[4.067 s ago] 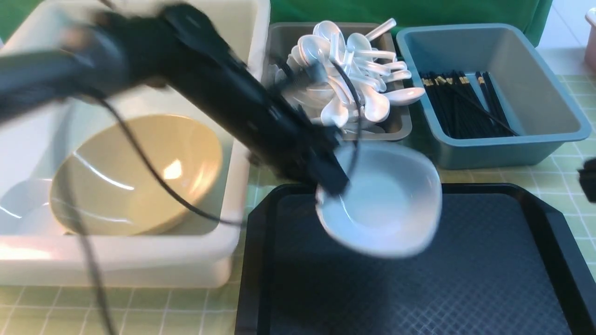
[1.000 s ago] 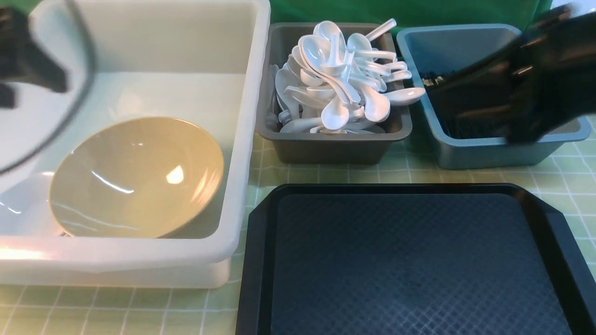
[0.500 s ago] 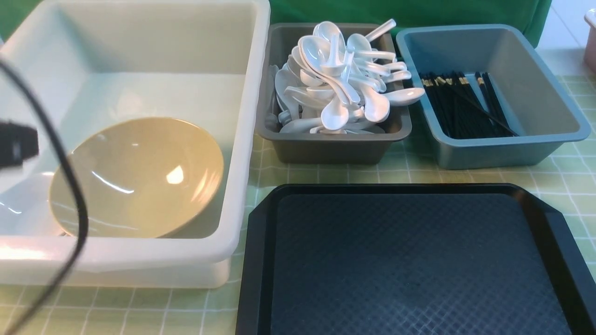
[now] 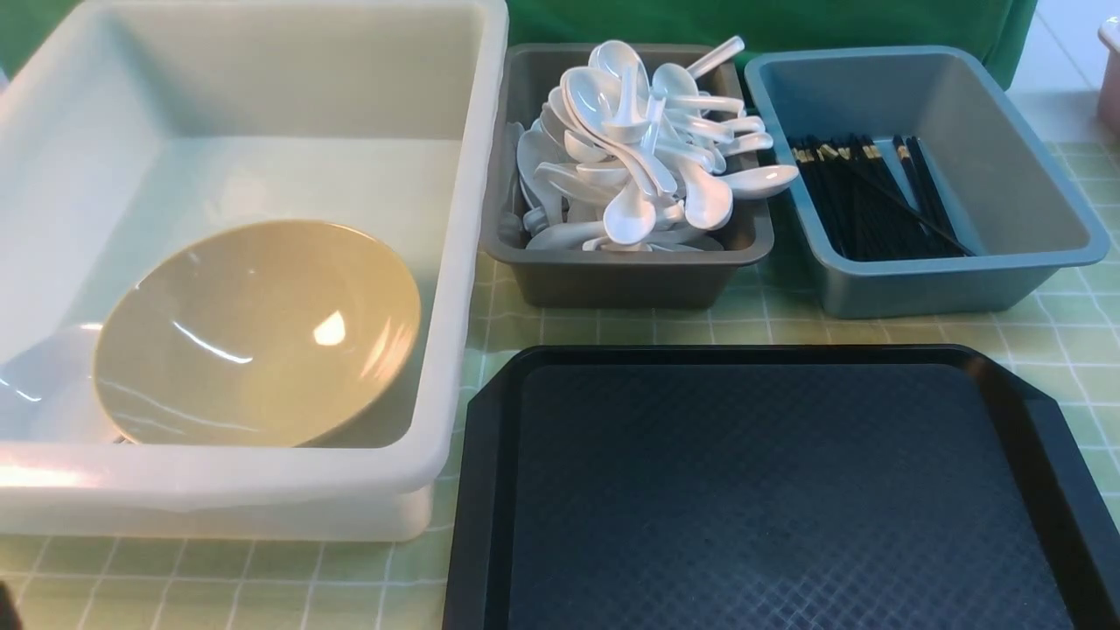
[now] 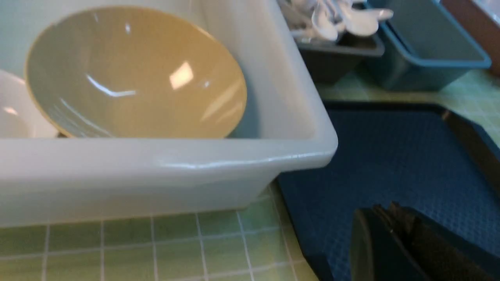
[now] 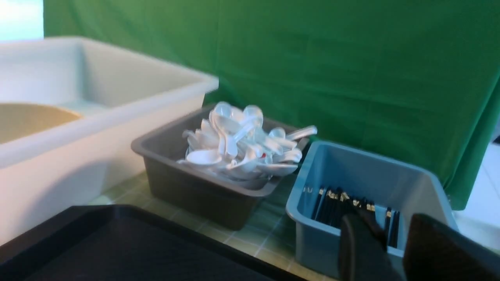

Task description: On green table put chopsticks spoon bowls plates into blue grey white boxes.

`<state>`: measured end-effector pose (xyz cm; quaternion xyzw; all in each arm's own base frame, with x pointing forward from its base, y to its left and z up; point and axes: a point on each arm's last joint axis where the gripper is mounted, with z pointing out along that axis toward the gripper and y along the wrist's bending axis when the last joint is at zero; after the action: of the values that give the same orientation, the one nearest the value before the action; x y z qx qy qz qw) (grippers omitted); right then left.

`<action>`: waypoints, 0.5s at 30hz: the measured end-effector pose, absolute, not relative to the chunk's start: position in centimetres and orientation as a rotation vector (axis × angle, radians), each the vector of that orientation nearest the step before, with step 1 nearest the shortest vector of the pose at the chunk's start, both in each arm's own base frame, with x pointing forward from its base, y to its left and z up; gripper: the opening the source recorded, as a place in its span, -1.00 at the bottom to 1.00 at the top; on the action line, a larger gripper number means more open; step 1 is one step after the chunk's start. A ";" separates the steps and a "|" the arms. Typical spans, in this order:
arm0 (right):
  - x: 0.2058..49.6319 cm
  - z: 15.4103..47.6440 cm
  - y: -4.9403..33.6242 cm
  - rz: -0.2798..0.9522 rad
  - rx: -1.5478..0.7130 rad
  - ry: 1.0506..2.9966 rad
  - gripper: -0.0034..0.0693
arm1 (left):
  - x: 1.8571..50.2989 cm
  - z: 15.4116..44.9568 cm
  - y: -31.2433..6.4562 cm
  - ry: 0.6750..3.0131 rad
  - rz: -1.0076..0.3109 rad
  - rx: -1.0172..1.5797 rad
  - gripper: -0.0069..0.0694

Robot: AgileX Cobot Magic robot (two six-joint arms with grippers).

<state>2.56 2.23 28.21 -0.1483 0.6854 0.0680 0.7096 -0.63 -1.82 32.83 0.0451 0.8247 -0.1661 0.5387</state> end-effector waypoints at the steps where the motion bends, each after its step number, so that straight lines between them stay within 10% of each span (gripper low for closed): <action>1: 2.5 28.2 2.2 0.150 -0.329 1.515 -0.40 | -0.8 32.5 -1.7 1.911 -0.392 0.099 -0.82; 15: 2.4 28.2 2.2 0.152 -0.327 1.509 -0.37 | 1.4 28.0 -1.7 1.876 -0.382 0.052 -0.82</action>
<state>2.37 2.21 28.23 -0.1478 0.6810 0.0684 0.7139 1.39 -1.71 27.99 0.0221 0.8011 -0.1629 0.5755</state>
